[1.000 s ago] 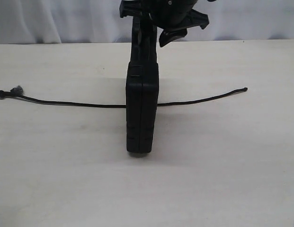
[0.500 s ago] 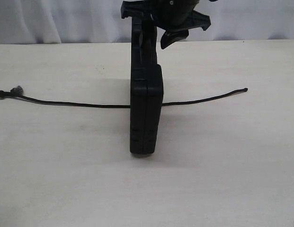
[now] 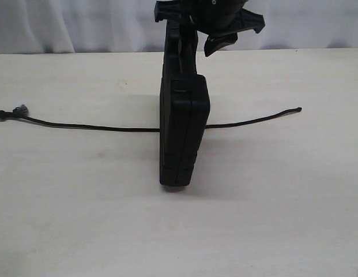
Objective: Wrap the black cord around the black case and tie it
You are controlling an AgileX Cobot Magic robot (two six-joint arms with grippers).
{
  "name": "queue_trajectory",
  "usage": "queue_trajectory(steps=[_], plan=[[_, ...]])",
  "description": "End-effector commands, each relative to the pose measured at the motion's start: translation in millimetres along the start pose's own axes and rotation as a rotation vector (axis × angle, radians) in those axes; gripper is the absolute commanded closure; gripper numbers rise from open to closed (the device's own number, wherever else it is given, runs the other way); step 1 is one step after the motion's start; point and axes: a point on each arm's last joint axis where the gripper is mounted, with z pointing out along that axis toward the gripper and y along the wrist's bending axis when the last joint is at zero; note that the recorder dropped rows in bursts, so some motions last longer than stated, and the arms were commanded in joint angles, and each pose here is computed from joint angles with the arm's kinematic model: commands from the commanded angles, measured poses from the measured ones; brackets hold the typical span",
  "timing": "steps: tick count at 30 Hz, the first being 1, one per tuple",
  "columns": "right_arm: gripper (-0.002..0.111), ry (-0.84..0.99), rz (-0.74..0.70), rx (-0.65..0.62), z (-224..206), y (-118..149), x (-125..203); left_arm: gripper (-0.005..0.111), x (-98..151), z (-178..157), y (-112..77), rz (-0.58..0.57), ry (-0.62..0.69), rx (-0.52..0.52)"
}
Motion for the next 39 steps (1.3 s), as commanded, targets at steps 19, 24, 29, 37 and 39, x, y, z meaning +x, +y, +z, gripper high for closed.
queue_trajectory(steps=[19,24,29,37,39], plan=[[0.061,0.122,-0.044,0.088,29.4,-12.1,9.6,0.107,-0.3,-0.1,-0.4,-0.01,-0.01,0.006],[0.061,0.124,-0.045,0.084,29.5,-10.9,10.1,0.107,-0.3,-0.1,-0.4,-0.01,-0.01,0.006],[0.07,0.123,-0.045,0.085,29.5,-11.0,10.1,0.107,-0.3,-0.1,-0.4,-0.01,-0.01,0.006],[0.1,0.124,-0.043,0.08,29.5,-10.6,10.2,0.107,-0.3,-0.1,-0.4,-0.01,-0.01,0.006],[0.104,0.126,-0.041,0.077,29.5,-10.3,10.3,0.107,-0.3,-0.1,-0.4,-0.01,-0.01,0.006]])
